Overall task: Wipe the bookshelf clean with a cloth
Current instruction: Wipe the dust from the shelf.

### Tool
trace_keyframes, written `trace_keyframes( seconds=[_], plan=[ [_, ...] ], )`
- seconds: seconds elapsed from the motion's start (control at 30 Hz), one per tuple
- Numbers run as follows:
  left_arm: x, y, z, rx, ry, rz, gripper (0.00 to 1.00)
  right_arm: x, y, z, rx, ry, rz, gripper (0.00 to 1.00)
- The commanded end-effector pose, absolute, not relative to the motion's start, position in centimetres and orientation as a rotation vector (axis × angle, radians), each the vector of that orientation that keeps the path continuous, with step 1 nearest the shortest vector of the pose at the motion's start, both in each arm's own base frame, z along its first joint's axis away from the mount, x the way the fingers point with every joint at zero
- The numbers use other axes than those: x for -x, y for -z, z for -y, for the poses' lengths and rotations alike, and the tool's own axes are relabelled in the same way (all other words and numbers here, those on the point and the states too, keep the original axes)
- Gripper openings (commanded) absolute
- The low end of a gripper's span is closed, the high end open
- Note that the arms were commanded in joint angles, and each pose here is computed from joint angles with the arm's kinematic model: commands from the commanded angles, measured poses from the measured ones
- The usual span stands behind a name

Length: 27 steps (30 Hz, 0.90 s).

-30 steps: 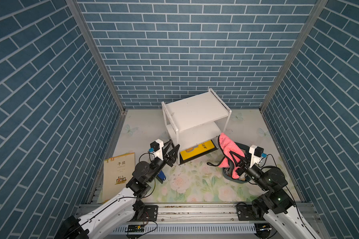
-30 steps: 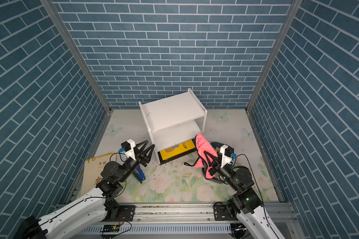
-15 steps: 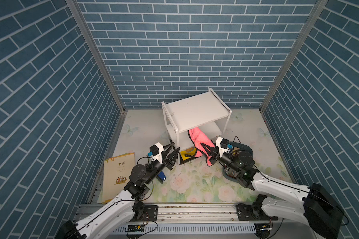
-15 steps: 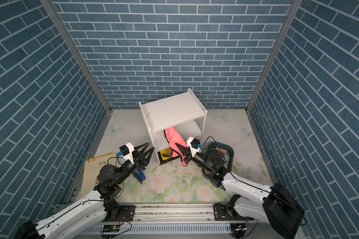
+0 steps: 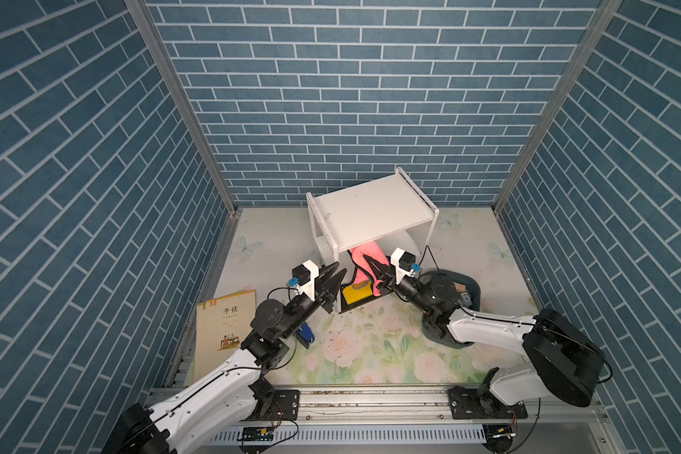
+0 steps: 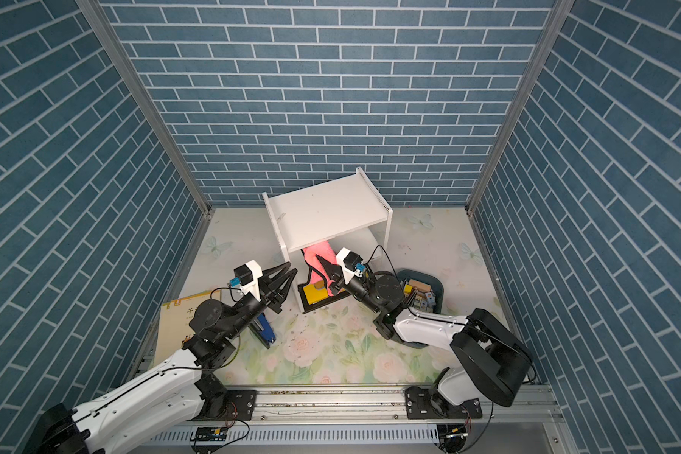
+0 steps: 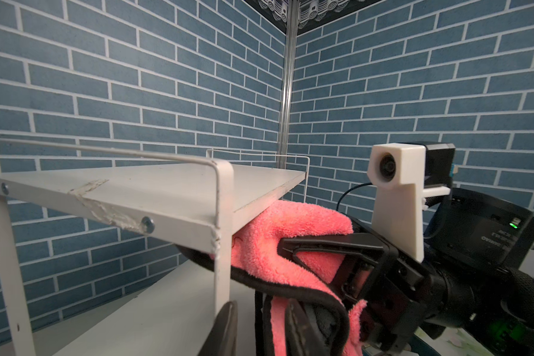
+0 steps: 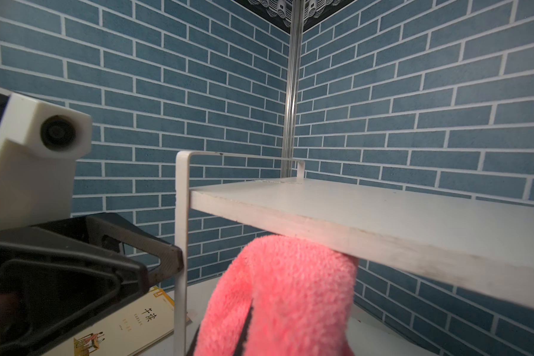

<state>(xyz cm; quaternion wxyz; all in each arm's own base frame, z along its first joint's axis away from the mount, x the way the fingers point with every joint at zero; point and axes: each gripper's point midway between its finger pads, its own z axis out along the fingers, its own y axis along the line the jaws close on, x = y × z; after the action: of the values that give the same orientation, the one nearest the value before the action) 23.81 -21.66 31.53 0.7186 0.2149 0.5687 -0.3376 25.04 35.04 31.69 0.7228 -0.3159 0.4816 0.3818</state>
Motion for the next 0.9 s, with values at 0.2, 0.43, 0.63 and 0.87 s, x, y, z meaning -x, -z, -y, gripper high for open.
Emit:
trace_keyframes(
  seconds=[0.2, 0.43, 0.63, 0.87],
  plan=[
    [-25.3, -31.3, 18.7, -0.339, 0.613, -1.299, 0.41, -27.1, -32.4, -36.5, 0.614, -0.856, -1.059, 0.0],
    [-24.7, -30.3, 16.8, -0.28, 0.568, -1.312, 0.42, -27.2, -31.2, -37.5, 0.638, -0.9, -1.09, 0.0],
    [-25.6, -30.0, 17.2, -0.281, 0.56, -1.325, 0.43, -26.7, -32.0, -37.7, 0.63, -0.963, -1.065, 0.0],
    [-25.9, -31.3, 19.2, -0.345, 0.62, -1.279, 0.38, -28.3, -32.3, -39.5, 0.585, -1.027, -1.105, 0.0]
  ],
)
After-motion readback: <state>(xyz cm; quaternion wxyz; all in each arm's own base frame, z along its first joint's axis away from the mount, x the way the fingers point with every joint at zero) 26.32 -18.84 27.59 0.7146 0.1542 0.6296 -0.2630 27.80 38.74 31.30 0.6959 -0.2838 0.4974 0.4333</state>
